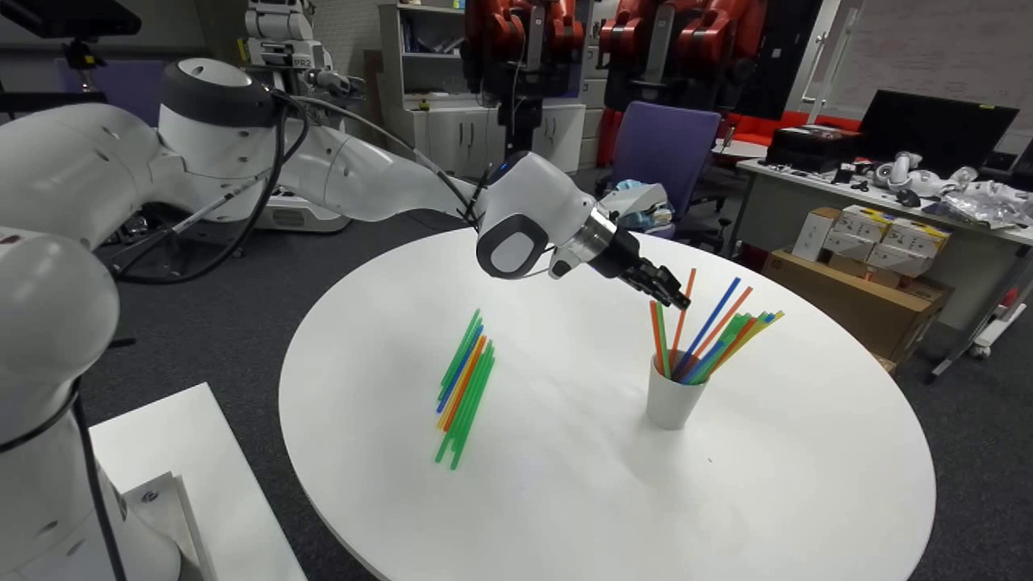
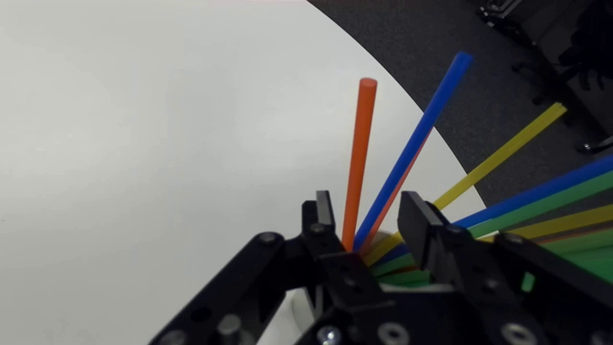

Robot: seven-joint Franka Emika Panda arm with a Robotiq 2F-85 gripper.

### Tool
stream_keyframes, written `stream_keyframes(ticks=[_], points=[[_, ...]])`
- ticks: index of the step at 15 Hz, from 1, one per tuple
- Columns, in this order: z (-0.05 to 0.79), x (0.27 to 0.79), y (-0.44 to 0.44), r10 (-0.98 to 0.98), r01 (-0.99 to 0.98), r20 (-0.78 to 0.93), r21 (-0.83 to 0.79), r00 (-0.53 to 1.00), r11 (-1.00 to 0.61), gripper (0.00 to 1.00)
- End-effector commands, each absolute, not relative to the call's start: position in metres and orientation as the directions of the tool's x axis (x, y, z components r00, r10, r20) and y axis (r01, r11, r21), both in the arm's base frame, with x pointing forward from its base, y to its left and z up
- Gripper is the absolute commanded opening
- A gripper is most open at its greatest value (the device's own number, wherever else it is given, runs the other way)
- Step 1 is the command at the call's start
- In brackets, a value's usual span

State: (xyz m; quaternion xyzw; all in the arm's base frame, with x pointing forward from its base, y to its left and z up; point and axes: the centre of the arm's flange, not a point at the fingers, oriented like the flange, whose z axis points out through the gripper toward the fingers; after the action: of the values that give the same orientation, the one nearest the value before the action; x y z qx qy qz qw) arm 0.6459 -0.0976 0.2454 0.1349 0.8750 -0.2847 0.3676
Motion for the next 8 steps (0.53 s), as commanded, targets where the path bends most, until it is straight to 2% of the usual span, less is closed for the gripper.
stream_keyframes(ticks=[1, 3, 7, 8], points=[[0.2569, 0.6698, -0.0733, 0.013, 0.475, -0.744, -0.413, -0.668, 0.777, 0.12], [0.2569, 0.6696, -0.0731, 0.011, 0.474, -0.744, -0.414, -0.668, 0.777, 0.00], [0.2581, 0.6683, -0.0717, 0.008, 0.475, -0.747, -0.414, -0.665, 0.776, 0.00], [0.2586, 0.6684, -0.0713, 0.007, 0.474, -0.746, -0.416, -0.666, 0.776, 0.26]])
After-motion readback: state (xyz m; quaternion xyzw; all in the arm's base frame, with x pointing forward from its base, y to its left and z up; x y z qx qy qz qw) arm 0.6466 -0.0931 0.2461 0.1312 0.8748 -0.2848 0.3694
